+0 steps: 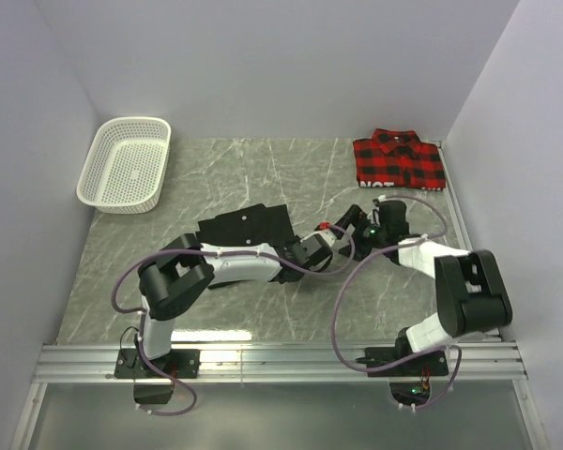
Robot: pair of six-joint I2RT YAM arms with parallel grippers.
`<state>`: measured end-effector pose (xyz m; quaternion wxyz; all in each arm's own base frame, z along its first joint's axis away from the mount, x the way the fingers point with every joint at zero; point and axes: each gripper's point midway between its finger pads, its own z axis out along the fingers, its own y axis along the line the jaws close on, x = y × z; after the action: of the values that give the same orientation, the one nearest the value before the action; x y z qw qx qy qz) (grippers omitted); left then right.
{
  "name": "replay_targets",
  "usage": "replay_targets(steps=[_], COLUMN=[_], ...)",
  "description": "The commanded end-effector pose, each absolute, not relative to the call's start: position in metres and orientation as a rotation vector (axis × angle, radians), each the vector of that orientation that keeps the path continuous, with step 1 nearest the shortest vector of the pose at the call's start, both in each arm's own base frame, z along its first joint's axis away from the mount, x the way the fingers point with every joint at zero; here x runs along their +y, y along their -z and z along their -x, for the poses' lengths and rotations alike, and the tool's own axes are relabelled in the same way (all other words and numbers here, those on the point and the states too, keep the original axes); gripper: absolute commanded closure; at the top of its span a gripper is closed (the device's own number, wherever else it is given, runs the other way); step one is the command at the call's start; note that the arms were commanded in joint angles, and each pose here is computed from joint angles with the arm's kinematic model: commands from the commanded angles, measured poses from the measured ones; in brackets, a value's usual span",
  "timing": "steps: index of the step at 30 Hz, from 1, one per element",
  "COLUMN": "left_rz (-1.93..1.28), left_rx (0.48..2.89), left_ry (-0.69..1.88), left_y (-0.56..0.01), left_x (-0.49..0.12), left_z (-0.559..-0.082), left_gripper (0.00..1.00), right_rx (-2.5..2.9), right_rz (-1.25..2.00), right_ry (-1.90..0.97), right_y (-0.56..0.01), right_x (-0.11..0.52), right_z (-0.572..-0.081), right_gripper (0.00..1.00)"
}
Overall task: Fold and stack the long sleeve shirts
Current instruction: Fold the shirt
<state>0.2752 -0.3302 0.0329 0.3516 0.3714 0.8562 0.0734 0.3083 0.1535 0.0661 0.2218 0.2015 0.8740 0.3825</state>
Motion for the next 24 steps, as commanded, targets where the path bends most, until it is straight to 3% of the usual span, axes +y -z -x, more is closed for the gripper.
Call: replay_targets(steps=[1,15,24], left_rz=[-0.837,-0.624,-0.573], left_rx=[2.205,2.221,2.242], left_ry=[-0.037,0.146,0.246], left_y=[-0.064,-0.092,-0.089], left_x=[-0.339,-0.323,-0.325], left_z=[-0.277,-0.278,-0.268], left_gripper=[0.99,1.0,0.98], right_rx=[2.333,2.468,2.502], right_rz=[-0.453,-0.42,-0.29], right_ry=[-1.279,-1.495,-1.614], right_y=[-0.086,-0.051,-0.045], right_x=[0.196,0.303,0.343], right_z=[-0.32,-0.319,-0.33], right_gripper=[0.05,0.03,0.22])
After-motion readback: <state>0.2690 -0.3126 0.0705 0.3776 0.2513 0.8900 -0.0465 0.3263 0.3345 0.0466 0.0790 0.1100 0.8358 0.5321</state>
